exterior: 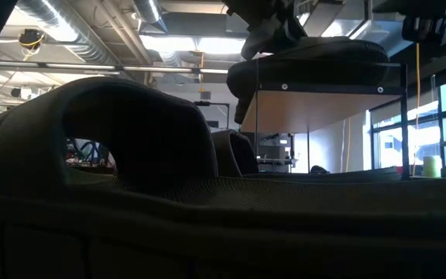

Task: Pick and place slides into the shelf
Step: Put the black slide on the shelf

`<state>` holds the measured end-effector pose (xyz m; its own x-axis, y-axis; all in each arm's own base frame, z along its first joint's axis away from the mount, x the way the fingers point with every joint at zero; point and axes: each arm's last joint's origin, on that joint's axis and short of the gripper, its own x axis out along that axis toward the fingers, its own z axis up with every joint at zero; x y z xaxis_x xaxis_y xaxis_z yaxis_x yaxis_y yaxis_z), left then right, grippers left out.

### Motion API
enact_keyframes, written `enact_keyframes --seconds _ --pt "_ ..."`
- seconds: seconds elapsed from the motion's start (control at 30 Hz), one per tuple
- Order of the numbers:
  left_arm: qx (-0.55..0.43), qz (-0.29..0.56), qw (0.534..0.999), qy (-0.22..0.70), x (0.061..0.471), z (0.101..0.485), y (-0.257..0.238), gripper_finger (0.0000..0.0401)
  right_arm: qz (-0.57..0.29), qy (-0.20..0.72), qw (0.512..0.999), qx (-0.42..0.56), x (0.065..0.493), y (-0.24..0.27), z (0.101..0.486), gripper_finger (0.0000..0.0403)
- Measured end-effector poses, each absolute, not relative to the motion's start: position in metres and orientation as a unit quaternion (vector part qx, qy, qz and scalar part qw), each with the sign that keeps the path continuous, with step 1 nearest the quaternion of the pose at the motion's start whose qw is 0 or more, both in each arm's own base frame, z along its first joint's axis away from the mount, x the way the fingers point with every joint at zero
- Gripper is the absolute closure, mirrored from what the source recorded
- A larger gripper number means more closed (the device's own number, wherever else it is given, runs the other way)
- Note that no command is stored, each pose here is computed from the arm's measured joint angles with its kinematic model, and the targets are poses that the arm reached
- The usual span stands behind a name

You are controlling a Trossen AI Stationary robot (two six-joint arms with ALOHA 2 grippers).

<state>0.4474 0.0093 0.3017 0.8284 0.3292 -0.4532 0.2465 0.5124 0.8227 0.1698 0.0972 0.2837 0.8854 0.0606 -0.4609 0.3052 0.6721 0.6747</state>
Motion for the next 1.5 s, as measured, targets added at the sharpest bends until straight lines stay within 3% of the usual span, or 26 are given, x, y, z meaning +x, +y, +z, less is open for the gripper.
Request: enact_keyframes --seconds 0.77,1.5 --pt "0.495 0.034 0.816 0.296 0.447 0.302 0.009 0.0223 -0.187 0.275 0.865 0.377 0.171 0.066 0.268 0.0236" --pt "0.499 0.023 0.816 0.289 0.447 0.302 -0.004 0.0223 -0.204 0.271 0.859 0.384 0.172 0.061 0.267 0.0236"
